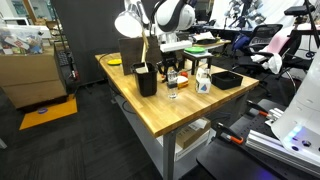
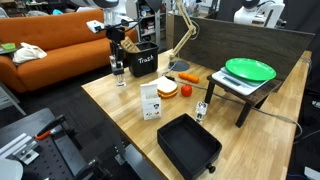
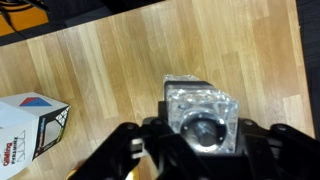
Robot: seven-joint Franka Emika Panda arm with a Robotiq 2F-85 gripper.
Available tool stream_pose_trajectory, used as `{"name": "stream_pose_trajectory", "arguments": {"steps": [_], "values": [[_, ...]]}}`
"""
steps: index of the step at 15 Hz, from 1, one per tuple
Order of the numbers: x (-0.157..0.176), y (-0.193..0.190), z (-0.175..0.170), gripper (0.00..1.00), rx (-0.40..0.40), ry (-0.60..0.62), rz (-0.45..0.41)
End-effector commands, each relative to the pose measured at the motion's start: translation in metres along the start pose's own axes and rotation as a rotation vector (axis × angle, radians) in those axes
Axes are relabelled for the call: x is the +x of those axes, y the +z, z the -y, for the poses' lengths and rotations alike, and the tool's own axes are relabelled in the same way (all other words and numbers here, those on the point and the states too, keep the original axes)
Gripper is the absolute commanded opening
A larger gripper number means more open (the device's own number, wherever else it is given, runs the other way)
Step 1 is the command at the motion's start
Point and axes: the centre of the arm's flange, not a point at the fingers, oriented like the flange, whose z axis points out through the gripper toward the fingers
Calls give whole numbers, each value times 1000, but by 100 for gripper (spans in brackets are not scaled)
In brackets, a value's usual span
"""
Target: Move the clear object to the right
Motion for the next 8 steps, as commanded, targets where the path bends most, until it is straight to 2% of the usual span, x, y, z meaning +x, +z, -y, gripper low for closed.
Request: {"name": "stream_pose_trajectory", "arguments": {"steps": [1, 3, 8], "values": [[3, 0, 2, 26, -7, 65, 14], [4, 2, 3, 26, -5, 124, 21], [8, 2, 4, 26, 55, 280, 52]]}}
